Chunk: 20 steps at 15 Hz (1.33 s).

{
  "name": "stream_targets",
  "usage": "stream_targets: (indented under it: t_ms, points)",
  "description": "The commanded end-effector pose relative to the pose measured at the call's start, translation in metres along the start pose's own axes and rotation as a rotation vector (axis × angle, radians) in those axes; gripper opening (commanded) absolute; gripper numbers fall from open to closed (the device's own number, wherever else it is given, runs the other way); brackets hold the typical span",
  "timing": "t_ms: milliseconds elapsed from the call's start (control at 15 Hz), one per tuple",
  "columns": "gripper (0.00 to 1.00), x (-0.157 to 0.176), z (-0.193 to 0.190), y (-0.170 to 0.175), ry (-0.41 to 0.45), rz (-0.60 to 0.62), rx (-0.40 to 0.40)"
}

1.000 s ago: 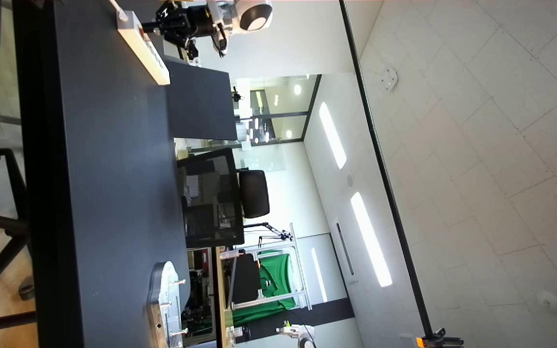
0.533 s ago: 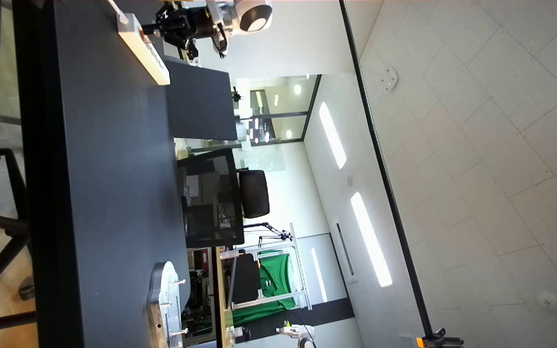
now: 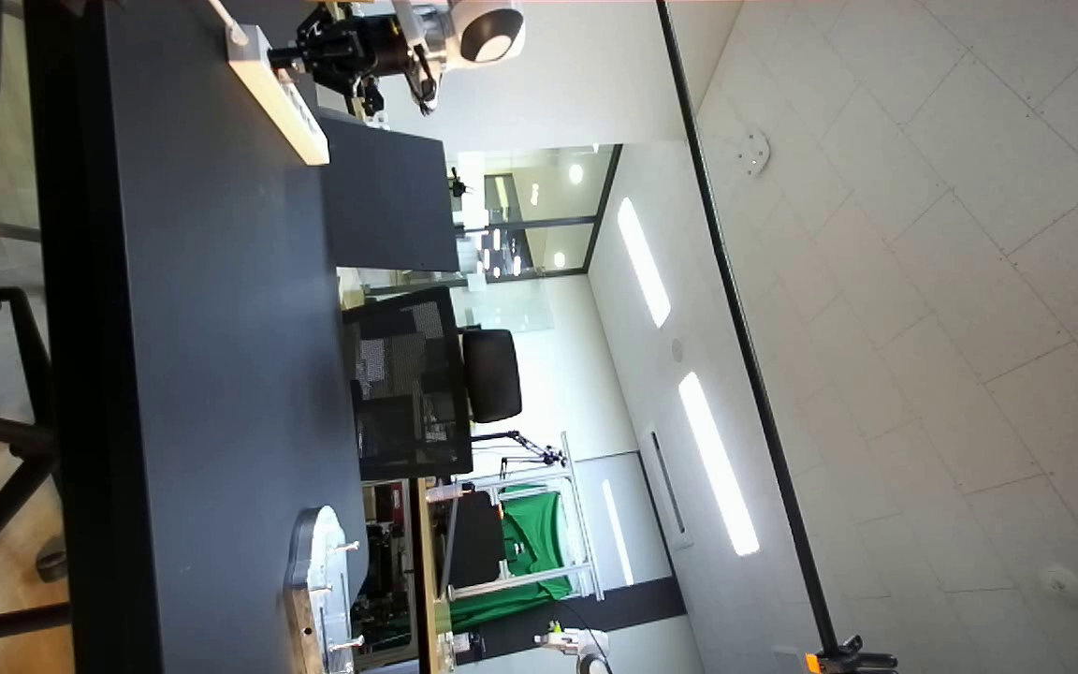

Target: Turn the extension cord switch on

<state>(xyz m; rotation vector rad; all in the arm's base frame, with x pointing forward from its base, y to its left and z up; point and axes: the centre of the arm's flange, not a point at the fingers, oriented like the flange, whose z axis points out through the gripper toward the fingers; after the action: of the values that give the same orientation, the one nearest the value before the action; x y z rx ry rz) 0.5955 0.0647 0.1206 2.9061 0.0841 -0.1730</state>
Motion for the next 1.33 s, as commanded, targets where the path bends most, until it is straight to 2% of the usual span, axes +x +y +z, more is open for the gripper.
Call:
stream_targets:
  t_ms: [0,267,600,800,1067,1267]
  points:
    - [0.0,-0.013,-0.002,0.007,0.035,0.045,0.023]
    - [0.0,-0.015,0.001,0.016,0.07,0.07,0.039]
    - [0.0,-0.007,0.017,0.042,0.079,0.074,0.167]
    - [0.0,0.002,0.027,0.065,0.038,0.053,0.296]
    - [0.0,0.018,0.048,0.101,-0.03,-0.008,0.517]
    - [0.0,0.022,0.068,0.141,-0.07,-0.043,0.673]
